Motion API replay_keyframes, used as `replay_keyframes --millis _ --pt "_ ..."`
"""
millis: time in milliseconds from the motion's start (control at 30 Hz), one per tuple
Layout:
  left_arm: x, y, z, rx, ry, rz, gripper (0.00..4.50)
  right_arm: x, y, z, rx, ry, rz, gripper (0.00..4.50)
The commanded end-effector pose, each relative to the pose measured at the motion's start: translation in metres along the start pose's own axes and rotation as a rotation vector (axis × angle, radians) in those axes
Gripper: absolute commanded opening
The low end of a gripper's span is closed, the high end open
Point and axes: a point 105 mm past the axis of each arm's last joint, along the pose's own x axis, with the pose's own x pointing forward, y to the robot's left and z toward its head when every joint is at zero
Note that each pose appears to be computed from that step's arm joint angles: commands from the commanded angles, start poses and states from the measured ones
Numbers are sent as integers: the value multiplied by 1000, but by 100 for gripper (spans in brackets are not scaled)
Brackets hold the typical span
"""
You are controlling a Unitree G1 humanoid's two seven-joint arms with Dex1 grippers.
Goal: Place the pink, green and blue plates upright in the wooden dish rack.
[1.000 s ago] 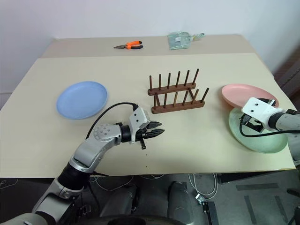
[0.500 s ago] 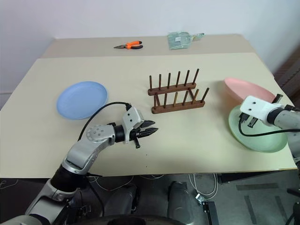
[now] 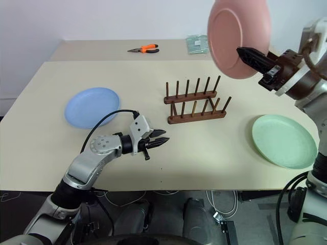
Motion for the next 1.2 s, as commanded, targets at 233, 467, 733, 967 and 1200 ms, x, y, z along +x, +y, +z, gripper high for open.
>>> replay_keyframes --millis 233,467,733,967,1200 --pt "-6 -9 22 -4 -97 -29 124 8 -22 -8 272 -41 -115 5" --pt "-6 -10 19 -10 -92 -26 124 15 -26 -22 338 7 -170 5" --pt "-6 -10 22 -10 -99 -30 124 16 -33 -37 189 71 -237 224" --pt "-7 -11 21 -10 -93 -35 124 -48 -79 -11 -39 29 -453 319" --pt "-3 -15 19 -5 -84 -77 124 -106 -42 -103 -248 599 -283 319"
